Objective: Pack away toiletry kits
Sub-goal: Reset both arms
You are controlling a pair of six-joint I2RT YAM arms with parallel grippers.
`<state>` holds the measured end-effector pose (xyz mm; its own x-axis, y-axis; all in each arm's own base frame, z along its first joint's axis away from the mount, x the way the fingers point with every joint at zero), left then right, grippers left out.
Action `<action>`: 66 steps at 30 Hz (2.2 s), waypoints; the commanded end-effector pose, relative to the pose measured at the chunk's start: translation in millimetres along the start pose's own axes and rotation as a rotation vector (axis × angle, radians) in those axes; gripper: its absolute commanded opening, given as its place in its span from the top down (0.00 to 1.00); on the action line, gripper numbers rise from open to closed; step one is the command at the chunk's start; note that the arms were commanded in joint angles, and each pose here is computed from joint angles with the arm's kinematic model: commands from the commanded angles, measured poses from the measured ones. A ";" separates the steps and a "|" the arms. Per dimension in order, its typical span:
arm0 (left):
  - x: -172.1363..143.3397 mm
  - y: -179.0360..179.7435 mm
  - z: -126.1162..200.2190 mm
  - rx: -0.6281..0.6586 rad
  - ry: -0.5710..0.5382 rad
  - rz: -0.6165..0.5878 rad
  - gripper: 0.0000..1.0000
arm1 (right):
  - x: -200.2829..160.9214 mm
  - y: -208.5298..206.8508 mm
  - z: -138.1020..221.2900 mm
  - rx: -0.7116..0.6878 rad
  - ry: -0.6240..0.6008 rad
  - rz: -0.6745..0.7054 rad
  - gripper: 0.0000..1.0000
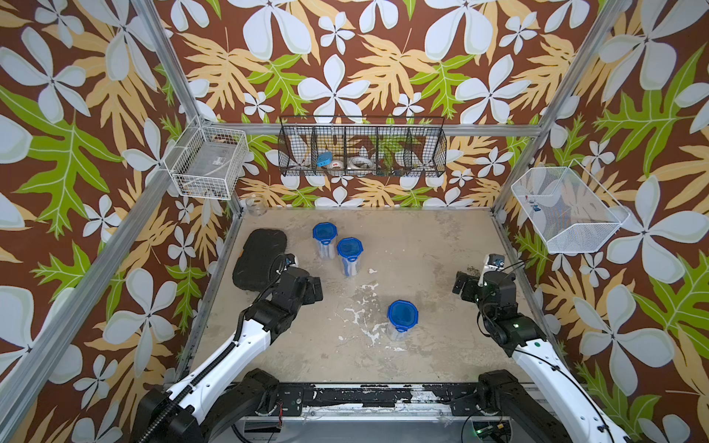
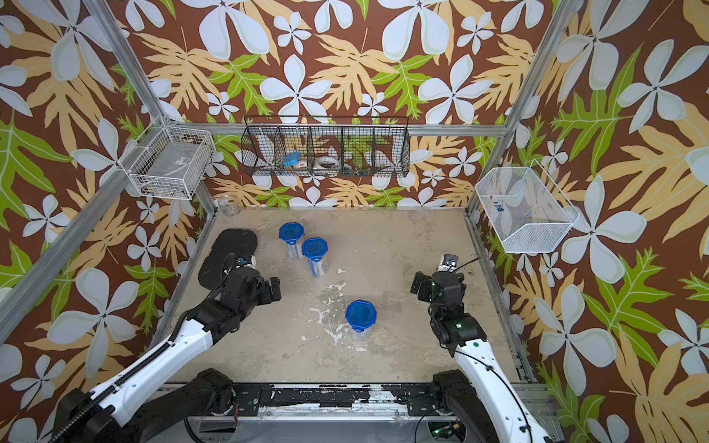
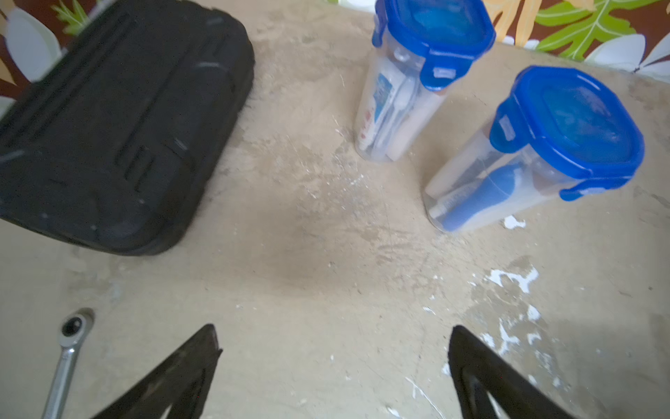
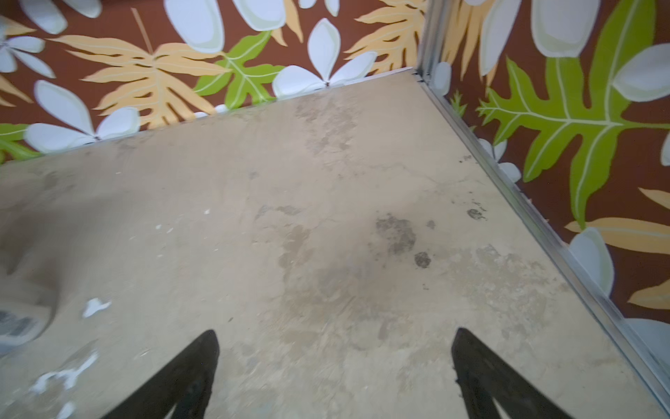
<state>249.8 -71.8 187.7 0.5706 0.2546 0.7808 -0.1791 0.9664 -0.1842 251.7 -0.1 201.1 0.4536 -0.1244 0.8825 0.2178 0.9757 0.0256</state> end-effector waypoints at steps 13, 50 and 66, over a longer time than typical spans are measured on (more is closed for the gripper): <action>14.9 33.6 1.4 0.057 -0.605 -0.020 0.00 | -21.0 0.1 -54.7 0.108 -0.319 0.198 0.00; 6.2 80.0 -62.0 0.096 -0.602 0.014 0.00 | -32.8 2.3 -85.1 0.091 -0.334 0.217 0.00; 6.9 79.3 -65.6 0.097 -0.590 0.007 0.00 | -33.1 2.3 -85.4 0.091 -0.333 0.218 0.00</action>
<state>288.9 8.7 131.5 0.0755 0.1515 0.9856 -0.2770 0.9527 -0.1252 309.9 -7.6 126.5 0.1999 0.1397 0.9698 0.0439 0.9875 -0.1513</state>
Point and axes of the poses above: each gripper's point midway between its finger pads, its own z axis back along the fingers, its own y axis along the line the jaws close on, x = y × z, the point moved 6 cm from there along z, back along the fingers, and after that the axes turned 4 degrees about z, right-handed, at the moved point
